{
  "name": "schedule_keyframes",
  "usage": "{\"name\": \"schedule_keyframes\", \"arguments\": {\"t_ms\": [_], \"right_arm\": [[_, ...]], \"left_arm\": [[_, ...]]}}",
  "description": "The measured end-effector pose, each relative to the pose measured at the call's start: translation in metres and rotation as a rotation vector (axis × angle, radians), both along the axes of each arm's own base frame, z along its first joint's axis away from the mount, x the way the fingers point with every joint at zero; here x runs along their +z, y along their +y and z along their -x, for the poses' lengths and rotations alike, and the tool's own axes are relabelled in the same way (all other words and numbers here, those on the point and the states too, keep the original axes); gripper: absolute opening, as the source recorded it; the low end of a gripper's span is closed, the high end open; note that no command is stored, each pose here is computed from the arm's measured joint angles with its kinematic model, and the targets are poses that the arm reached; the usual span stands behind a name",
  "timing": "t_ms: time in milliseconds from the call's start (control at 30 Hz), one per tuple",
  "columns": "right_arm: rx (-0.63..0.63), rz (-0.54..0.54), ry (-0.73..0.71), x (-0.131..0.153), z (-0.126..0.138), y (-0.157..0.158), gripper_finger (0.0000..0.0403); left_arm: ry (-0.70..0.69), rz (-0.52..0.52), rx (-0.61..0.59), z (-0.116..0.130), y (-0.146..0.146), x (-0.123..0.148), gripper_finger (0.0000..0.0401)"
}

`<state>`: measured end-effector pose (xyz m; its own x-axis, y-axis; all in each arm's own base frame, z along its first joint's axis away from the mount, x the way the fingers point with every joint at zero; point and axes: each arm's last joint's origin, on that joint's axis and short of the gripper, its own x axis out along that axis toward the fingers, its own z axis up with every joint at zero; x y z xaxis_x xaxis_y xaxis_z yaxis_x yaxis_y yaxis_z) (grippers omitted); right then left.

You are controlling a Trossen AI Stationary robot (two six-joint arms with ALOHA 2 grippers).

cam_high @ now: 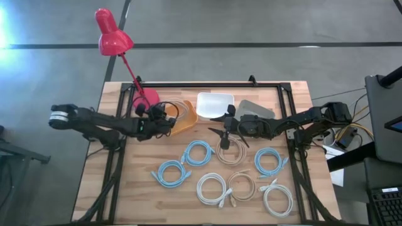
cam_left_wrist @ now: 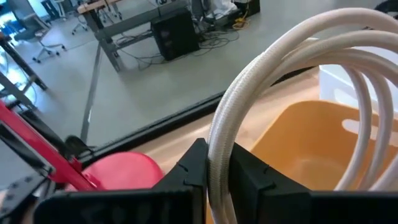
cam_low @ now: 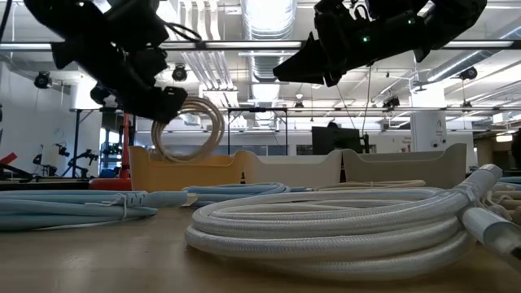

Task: Pick & Place USB Port
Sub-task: Put the bottom left brown usb cable into the yellow bin

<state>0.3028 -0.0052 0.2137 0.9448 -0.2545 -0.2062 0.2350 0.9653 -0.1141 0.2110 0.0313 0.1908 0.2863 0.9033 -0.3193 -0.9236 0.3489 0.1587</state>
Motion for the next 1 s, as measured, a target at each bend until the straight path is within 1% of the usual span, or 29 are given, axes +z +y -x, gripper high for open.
{"name": "schedule_keyframes", "arguments": {"t_ms": [133, 300, 700, 1000], "right_arm": [[0.0, 0.0, 0.0, 0.0, 0.0, 0.0, 0.0185], [0.001, 0.003, 0.001, 0.0, 0.0, 0.0, 0.0185], [0.001, 0.003, 0.001, 0.0, 0.0, 0.0, 0.0185], [0.002, 0.003, 0.001, 0.0, 0.0, 0.0, 0.0185]], "left_arm": [[-0.033, 0.027, -0.019, 0.003, -0.001, -0.011, 0.0041], [-0.06, 0.05, -0.003, 0.008, -0.001, -0.019, 0.0045], [-0.053, 0.066, 0.039, 0.016, 0.006, -0.03, 0.0046], [-0.077, 0.118, 0.059, 0.019, 0.013, -0.034, 0.005]]}}
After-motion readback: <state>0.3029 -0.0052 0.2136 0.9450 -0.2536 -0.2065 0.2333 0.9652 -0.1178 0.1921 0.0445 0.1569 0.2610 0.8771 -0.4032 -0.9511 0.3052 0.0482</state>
